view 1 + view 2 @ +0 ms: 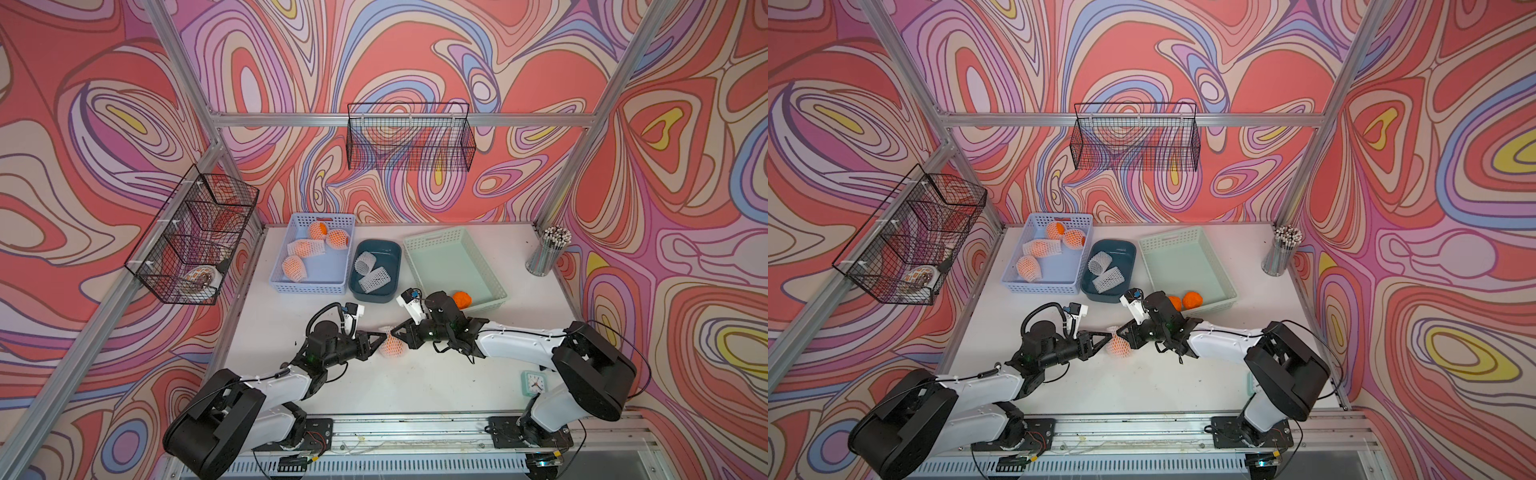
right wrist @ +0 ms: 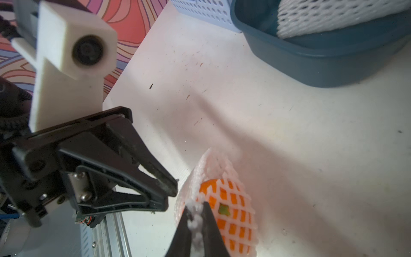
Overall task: Remove foam nets from oranges
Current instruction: Remove the foam net from the orange.
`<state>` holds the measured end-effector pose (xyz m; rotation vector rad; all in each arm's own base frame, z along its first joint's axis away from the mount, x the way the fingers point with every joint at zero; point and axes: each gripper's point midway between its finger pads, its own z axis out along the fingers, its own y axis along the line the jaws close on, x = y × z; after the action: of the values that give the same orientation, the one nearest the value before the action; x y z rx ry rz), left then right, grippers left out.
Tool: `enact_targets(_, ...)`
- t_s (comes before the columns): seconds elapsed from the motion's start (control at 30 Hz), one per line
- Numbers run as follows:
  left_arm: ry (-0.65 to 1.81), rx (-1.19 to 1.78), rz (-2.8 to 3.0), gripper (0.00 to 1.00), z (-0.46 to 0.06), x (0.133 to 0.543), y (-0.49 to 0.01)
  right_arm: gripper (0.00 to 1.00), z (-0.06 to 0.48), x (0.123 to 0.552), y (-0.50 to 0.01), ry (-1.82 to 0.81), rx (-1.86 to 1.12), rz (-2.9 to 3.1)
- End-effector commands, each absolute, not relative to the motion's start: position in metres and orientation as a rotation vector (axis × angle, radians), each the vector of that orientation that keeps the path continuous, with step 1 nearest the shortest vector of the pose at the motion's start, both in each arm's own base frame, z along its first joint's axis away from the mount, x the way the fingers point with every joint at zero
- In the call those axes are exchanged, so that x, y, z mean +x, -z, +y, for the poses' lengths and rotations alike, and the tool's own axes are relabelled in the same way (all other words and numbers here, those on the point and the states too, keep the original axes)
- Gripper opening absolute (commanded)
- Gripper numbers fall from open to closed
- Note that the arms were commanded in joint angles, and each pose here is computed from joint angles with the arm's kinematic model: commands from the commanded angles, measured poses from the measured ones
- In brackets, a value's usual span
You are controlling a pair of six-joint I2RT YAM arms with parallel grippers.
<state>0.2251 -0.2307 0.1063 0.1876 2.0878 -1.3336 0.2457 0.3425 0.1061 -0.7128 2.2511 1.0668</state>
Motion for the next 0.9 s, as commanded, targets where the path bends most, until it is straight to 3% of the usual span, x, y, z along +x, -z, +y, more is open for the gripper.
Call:
enact_targets(0.0,1.338,0.217,2.065,0.14,-0.235,0.226,-0.114,0.19,0.337,0.246,-0.106,-1.039,-0.698,2.266)
enact_targets(0.1,1.331,0.217,2.073,0.13,-0.234,0.225,-0.11,0.33,0.333,0.246,-0.104,-1.022,-0.694,2.278)
enact_targets(0.33,1.298,0.197,2.088,0.14,-0.23,0.225,-0.102,0.34,0.323,0.242,-0.102,-1.004,-0.679,2.292)
enact_targets(0.47,1.303,0.198,2.087,0.15,-0.23,0.224,-0.104,0.61,0.316,0.241,-0.096,-0.964,-0.676,2.322)
enact_targets(0.57,1.295,0.194,2.093,0.15,-0.228,0.223,-0.101,0.74,0.312,0.241,-0.093,-0.943,-0.665,2.329)
enact_targets(0.87,1.292,0.191,2.107,0.17,-0.226,0.218,-0.095,0.91,0.313,0.22,-0.091,-1.022,-0.715,2.317)
